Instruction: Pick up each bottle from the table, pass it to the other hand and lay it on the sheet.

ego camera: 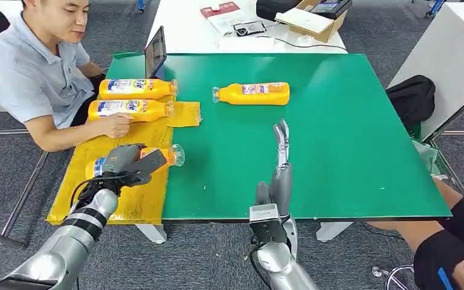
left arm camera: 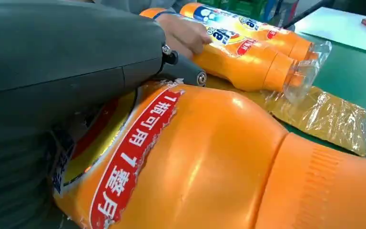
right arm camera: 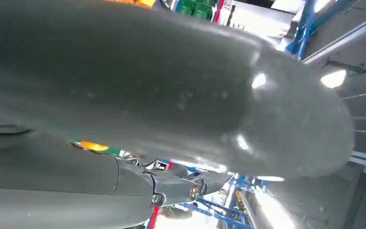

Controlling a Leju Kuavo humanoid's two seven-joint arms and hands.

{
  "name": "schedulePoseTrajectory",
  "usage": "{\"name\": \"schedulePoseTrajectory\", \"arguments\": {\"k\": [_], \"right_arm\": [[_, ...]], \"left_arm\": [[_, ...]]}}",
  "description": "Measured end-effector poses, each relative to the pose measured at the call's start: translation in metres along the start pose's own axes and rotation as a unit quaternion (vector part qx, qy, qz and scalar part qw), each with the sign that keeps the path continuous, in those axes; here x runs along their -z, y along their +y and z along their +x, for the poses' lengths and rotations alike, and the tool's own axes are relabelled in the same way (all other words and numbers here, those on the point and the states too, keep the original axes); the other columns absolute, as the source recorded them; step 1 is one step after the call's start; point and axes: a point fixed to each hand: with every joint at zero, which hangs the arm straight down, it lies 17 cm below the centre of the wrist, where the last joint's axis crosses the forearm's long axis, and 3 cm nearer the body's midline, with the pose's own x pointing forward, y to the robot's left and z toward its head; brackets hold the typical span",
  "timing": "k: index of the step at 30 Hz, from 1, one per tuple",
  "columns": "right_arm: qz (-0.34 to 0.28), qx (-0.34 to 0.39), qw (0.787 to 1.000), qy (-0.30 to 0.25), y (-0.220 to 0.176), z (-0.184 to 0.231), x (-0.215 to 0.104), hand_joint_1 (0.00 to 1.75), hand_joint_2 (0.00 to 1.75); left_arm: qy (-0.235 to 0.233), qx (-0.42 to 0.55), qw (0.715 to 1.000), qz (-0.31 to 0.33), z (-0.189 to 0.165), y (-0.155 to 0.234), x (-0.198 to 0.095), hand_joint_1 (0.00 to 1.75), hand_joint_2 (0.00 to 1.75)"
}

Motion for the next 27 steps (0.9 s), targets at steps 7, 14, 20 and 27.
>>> {"name": "schedulePoseTrajectory", "arguments": {"k": [7, 14, 20, 27], "right_arm": [[0.038, 0.022, 0.999, 0.011, 0.020, -0.008, -0.005, 0.00, 0.00], [0.072, 0.023, 0.997, 0.029, 0.043, -0.021, -0.020, 0.00, 0.00], [0.087, 0.020, 0.995, 0.034, 0.050, -0.026, -0.028, 0.00, 0.00], [0.094, 0.014, 0.995, 0.038, 0.051, -0.031, -0.032, 0.00, 1.75]], "left_arm": [[-0.043, -0.082, 0.991, -0.094, 0.015, -0.033, -0.009, 0.00, 1.75], [-0.086, -0.377, 0.914, -0.126, 0.062, -0.046, -0.036, 0.00, 1.75], [-0.082, -0.403, 0.904, -0.119, 0.072, -0.050, -0.043, 0.00, 1.75], [-0.103, -0.406, 0.901, -0.112, 0.084, -0.051, -0.055, 0.00, 1.75]]}}
